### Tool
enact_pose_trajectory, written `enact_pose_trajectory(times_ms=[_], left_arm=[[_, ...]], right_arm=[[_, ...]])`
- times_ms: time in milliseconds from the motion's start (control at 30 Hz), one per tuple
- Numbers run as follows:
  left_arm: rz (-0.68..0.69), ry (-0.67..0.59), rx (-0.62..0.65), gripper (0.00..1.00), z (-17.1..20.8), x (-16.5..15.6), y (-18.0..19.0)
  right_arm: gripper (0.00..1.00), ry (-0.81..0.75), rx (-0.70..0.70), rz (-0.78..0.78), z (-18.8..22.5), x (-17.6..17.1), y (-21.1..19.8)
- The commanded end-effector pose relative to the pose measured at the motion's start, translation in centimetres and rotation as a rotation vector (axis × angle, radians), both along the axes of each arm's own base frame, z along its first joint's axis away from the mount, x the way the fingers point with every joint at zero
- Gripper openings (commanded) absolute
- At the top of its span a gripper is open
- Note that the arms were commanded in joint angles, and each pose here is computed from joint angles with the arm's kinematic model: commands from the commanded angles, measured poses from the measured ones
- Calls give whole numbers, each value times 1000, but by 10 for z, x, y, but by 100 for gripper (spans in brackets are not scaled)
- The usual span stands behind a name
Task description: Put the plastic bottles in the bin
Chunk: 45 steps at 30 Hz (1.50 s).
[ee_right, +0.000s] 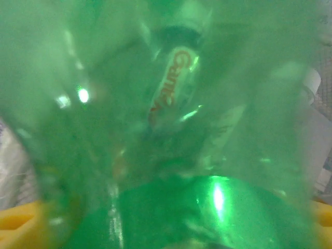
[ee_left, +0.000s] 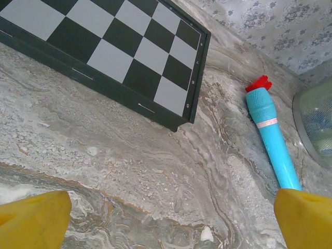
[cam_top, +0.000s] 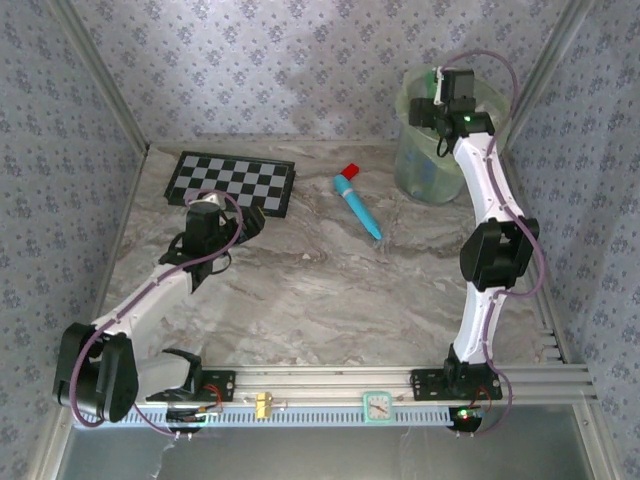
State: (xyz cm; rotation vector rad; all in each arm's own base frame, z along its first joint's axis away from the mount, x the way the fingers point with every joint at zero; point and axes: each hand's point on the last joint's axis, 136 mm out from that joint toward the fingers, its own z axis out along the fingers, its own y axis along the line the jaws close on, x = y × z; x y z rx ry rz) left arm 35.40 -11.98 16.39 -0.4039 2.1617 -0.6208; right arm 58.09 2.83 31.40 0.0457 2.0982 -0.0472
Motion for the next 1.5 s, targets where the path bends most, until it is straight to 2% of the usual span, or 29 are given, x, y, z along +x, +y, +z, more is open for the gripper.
enact_pose_trajectory(times_ms=[0, 233, 500, 700, 800, 1067, 1200, 1300, 1467], left_arm=[[-3, -36, 13, 100, 14, 3, -1], [-4, -34, 8, 100, 14, 3, -1], [1, -38, 12, 100, 15, 1, 1], [11, -36, 28, 100, 14, -2, 4], [12, -37, 27, 100, 14, -2, 5], [9, -39, 11, 100, 16, -1, 2], [14, -43, 15, 100, 18, -3, 4], [15, -45, 17, 100, 19, -4, 5], [21, -48, 18, 100, 19, -4, 6]], right_arm=[[100, -29, 11, 20, 32, -18, 5], [100, -140, -7, 3, 78, -26, -2], [99, -82, -66, -48, 56, -16, -15], [82, -42, -103, -204, 44, -18, -60], [80, -39, -102, -262, 44, -22, -78], [99, -37, -142, -359, 47, -26, -100], [100, -61, -143, -401, 58, -30, -113], [100, -78, -79, -353, 66, -30, -111], [100, -133, 25, -162, 94, -37, -79]])
